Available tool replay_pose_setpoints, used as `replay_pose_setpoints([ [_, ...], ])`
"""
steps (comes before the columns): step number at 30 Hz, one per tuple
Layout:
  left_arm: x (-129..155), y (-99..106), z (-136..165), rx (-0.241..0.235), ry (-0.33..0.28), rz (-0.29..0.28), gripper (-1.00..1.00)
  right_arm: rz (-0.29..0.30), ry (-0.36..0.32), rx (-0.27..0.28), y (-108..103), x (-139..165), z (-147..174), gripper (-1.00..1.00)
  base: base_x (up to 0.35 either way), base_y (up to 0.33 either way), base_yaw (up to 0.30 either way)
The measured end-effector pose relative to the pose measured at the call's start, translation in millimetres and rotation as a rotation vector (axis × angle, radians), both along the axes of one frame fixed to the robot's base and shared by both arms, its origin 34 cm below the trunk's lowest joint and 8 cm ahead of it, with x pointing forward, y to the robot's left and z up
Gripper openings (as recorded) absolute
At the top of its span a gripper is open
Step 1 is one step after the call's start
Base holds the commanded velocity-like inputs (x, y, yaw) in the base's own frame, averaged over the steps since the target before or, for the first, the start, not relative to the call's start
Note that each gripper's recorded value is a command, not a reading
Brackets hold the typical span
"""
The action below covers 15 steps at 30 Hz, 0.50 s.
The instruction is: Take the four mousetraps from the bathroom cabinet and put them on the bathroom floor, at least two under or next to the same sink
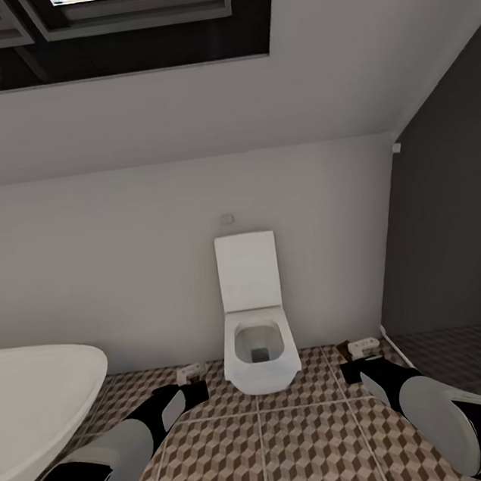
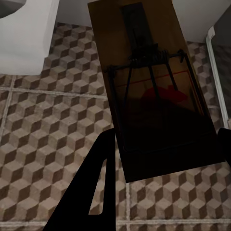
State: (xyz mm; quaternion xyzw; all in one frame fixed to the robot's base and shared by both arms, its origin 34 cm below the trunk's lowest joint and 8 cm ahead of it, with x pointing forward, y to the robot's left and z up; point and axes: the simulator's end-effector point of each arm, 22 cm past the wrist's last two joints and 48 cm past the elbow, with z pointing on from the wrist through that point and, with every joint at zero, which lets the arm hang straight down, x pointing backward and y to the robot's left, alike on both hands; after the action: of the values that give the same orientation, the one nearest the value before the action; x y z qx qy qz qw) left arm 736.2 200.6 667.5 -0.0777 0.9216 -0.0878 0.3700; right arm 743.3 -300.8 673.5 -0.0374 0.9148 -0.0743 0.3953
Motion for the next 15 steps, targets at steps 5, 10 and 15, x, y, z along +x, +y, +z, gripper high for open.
replay_pose_setpoints([
  [5,-1.2,0.6,-9.7,0.001,0.000,0.000,-1.00,0.000,-0.003,-0.001,-0.6,-0.7,-9.0,-1.00,0.000,0.000,0.000],
  [10,-3.1,1.1,-20.2,0.002,0.002,-0.001,-1.00,0.001,-0.002,-0.002,-0.3,-2.3,-19.1,-1.00,0.000,0.000,0.000],
  [15,-4.7,0.9,-30.2,0.004,0.002,-0.002,-1.00,0.003,-0.002,-0.003,0.1,-3.9,-29.3,-1.00,0.000,0.000,0.000],
])
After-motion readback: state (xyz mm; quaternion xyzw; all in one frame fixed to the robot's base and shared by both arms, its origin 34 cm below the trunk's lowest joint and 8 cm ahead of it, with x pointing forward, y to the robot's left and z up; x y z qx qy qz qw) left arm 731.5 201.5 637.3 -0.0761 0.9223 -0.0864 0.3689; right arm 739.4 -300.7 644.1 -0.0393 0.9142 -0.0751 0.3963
